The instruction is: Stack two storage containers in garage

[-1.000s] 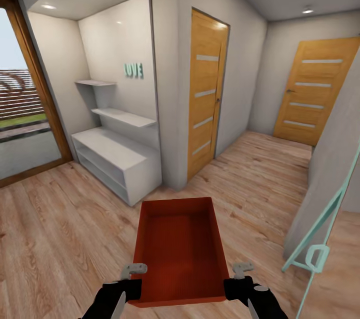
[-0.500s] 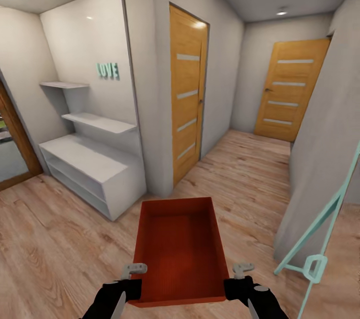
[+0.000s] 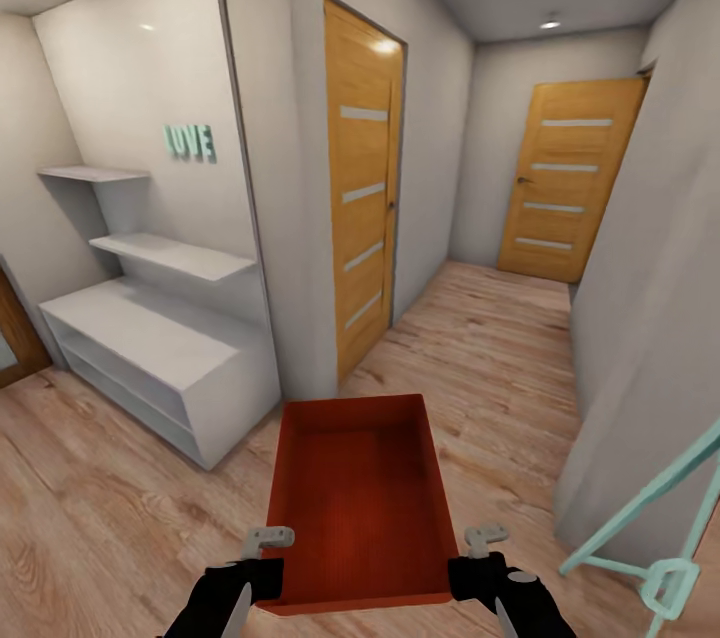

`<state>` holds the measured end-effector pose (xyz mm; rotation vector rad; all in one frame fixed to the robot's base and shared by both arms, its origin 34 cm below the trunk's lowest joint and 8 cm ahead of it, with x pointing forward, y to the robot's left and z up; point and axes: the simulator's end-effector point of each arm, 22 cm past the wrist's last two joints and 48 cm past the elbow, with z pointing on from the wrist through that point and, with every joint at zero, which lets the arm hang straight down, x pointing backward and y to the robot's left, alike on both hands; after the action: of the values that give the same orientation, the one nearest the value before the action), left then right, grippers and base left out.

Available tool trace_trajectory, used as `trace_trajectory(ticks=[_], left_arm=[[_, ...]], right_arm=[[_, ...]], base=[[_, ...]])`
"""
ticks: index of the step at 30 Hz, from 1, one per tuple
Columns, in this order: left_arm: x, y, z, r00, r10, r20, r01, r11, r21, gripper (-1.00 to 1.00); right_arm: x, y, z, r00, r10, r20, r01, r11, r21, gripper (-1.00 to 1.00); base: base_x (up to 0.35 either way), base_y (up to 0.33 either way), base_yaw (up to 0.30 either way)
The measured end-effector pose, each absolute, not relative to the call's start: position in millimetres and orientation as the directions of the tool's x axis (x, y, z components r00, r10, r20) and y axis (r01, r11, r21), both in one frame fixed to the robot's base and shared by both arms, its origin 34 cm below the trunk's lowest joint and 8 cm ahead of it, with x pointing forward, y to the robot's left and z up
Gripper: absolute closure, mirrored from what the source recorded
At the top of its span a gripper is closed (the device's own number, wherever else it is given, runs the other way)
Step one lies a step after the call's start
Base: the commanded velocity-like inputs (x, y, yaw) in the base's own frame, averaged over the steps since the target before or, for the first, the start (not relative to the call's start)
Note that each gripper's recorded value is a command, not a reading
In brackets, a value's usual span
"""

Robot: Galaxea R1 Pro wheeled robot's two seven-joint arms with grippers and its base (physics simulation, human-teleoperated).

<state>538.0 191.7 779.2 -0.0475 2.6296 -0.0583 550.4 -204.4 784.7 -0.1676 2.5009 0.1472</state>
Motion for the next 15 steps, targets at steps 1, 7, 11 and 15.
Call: trace_trajectory(ticks=[1,7,11,15], left_arm=[[538.0,191.6,779.2,-0.872,-0.045,-0.488,-0.023,0.998,-0.050,1.00],[537.9,191.6,779.2,-0.872,-0.045,-0.488,-0.023,0.998,-0.050,1.00],[538.0,191.7,779.2,-0.872,-0.045,-0.488,-0.023,0.998,-0.050,1.00],[538.0,191.6,779.2,-0.872,-0.045,-0.488,-0.023,0.998,-0.050,1.00]], right_arm=[[550.4,-204.5,784.7,-0.800,-0.086,-0.594,-0.155,0.986,0.066,1.00],[550.4,-204.5,784.7,-0.800,-0.086,-0.594,-0.155,0.986,0.066,1.00],[550.4,-204.4,784.7,-0.800,-0.086,-0.594,-0.155,0.986,0.066,1.00],[550.4,-204.5,784.7,-0.800,-0.086,-0.594,-0.155,0.986,0.066,1.00]], base=[[0.325,0.110,0.000],[0.326,0.108,0.000],[0.325,0.107,0.000],[0.325,0.107,0.000]])
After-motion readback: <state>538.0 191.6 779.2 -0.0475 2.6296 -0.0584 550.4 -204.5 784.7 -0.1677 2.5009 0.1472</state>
